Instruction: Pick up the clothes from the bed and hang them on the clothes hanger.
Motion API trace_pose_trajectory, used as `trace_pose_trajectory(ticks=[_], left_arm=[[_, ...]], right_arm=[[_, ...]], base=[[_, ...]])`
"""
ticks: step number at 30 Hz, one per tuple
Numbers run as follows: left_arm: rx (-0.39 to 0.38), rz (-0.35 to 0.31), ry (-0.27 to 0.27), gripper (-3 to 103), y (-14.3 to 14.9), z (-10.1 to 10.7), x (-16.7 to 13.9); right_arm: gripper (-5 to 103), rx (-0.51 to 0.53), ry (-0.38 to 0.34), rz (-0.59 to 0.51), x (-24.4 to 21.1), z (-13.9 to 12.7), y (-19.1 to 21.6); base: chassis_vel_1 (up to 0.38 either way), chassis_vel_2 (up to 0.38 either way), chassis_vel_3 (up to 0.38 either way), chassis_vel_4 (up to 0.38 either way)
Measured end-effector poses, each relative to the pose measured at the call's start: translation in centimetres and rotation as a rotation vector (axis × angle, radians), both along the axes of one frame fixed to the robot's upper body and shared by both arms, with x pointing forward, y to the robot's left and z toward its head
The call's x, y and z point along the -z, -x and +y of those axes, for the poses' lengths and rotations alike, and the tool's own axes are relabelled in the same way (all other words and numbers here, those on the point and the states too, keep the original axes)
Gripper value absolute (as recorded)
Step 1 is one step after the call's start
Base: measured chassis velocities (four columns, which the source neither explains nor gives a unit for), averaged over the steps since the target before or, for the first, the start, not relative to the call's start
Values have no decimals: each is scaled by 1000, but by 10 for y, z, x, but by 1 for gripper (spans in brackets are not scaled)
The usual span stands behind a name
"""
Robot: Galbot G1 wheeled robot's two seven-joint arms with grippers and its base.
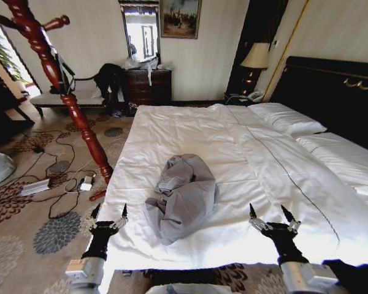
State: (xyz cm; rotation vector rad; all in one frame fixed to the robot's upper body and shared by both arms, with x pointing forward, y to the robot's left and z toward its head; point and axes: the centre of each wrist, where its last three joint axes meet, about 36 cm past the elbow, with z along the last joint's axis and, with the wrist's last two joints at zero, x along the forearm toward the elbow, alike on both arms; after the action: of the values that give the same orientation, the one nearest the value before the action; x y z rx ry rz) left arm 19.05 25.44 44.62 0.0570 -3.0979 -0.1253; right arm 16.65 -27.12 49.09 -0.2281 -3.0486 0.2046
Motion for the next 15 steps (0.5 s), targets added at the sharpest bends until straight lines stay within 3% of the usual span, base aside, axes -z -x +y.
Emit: trace_pose_trajectory(ticks=[15], left_arm=[[0,-5,-11,100,2,4,-2]], right_arm=[[100,-5,-2,1,1,2,1]], base=[[0,0,0,0]])
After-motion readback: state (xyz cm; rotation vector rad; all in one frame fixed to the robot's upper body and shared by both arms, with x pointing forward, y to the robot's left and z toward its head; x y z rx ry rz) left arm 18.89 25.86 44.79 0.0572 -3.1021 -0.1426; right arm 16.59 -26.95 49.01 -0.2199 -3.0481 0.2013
